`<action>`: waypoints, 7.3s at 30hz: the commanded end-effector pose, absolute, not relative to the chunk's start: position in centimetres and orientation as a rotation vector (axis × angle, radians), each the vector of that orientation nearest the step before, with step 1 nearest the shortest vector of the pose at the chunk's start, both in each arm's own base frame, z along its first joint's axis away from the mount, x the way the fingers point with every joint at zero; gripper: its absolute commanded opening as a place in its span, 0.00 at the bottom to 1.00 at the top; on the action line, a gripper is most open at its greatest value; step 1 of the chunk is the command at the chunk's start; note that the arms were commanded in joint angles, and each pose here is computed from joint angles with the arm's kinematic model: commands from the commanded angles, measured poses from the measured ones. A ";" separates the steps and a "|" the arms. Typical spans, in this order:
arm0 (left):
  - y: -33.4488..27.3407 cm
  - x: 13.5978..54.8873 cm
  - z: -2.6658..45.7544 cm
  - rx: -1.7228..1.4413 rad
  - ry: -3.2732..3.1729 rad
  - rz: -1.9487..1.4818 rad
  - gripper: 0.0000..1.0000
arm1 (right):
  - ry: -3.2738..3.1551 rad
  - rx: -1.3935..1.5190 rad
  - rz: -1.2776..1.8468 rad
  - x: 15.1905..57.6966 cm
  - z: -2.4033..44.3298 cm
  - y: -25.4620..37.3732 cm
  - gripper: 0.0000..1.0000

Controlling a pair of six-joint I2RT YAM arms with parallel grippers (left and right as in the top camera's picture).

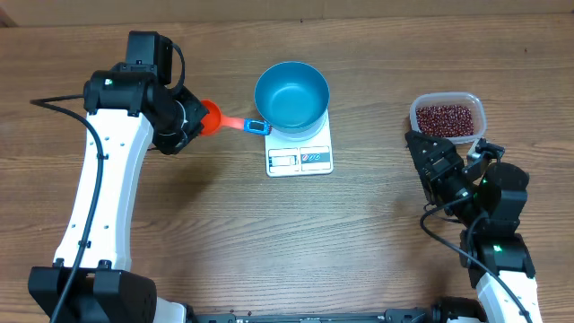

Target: Scoop item into bowl and weigh 150g on scale

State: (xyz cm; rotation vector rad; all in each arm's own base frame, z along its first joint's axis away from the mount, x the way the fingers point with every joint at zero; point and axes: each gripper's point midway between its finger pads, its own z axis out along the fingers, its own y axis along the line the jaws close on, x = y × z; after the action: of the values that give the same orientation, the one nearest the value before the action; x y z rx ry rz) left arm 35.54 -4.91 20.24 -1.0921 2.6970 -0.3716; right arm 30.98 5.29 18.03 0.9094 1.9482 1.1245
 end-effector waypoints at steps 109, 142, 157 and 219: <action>-28.5 32.9 21.8 -0.854 2.690 -0.793 0.04 | 1.822 0.051 1.521 30.2 26.4 14.3 0.59; -29.9 32.3 22.0 -0.836 2.670 -0.799 0.04 | 1.824 0.042 1.529 30.1 26.4 14.4 0.18; -29.8 32.2 22.0 -0.837 2.673 -0.794 0.04 | 1.824 0.042 1.528 30.1 26.4 14.4 0.13; -27.3 31.3 20.5 -0.045 2.762 -0.476 0.99 | 2.035 0.366 1.336 30.8 19.0 7.8 0.04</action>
State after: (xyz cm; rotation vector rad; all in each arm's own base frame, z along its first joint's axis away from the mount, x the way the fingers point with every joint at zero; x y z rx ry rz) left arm 30.80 -28.02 20.67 -0.1813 2.7836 -0.5667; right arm 30.30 8.12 17.99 0.4152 2.0600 1.3668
